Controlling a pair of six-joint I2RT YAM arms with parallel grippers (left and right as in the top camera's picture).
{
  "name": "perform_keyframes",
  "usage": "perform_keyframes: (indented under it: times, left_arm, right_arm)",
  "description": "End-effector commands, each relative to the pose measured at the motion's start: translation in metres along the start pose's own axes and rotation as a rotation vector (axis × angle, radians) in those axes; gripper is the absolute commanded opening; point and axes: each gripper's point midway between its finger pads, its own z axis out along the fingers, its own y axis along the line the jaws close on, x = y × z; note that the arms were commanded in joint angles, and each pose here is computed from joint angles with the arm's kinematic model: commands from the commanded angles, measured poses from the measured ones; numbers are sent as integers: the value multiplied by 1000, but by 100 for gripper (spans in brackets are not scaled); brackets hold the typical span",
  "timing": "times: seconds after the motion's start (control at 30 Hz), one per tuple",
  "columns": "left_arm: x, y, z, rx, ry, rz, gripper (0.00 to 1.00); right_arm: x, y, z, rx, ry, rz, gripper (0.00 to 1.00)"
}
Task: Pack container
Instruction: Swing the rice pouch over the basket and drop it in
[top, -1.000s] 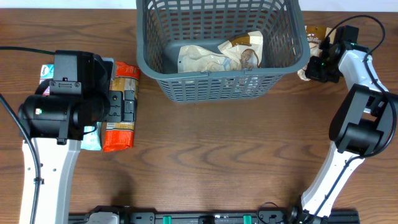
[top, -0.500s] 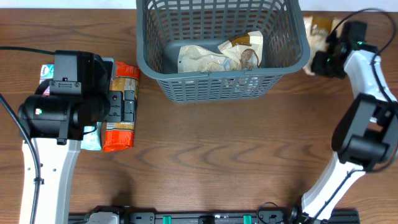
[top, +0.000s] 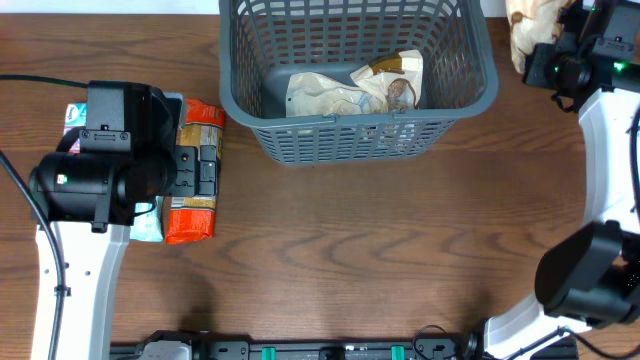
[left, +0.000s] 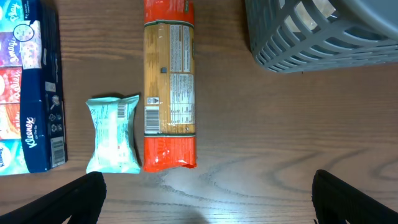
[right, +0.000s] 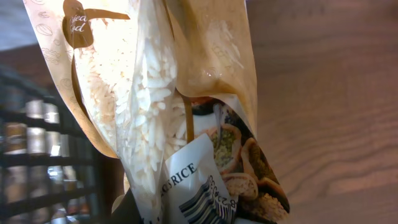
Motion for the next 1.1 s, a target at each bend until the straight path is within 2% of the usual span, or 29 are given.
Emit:
perform_keyframes:
  times: [0.0, 0.23, 0.4, 0.6, 0.77, 0.9, 1.07]
  left_arm:
    - [-2, 2, -2, -9, -6, -12, 99]
    - [-2, 2, -2, -9, -6, -11, 99]
    - [-2, 2, -2, -10, -7, -11, 99]
    - [-4, 2, -2, -10, -14, -11, 99]
    - [-3, 2, -2, -10, -11, -11, 99]
    - [1, 2, -2, -10, 6, -12, 99]
    - [8, 3, -2, -11, 35, -13, 99]
  right_arm:
    - [-42, 34, -66, -60, -185, -38, 1]
    - [-89, 67, -173, -118, -489, -92, 2]
    - [-93, 84, -208, -180, -562, -120, 1]
    - [-58, 165, -192, -474, -420, -222, 1]
    - [-23, 220, -168, -578, -289, -302, 1]
    - [18, 257, -147, -621, -161, -406, 1]
    - [61, 260, -114, -555, 12, -477, 1]
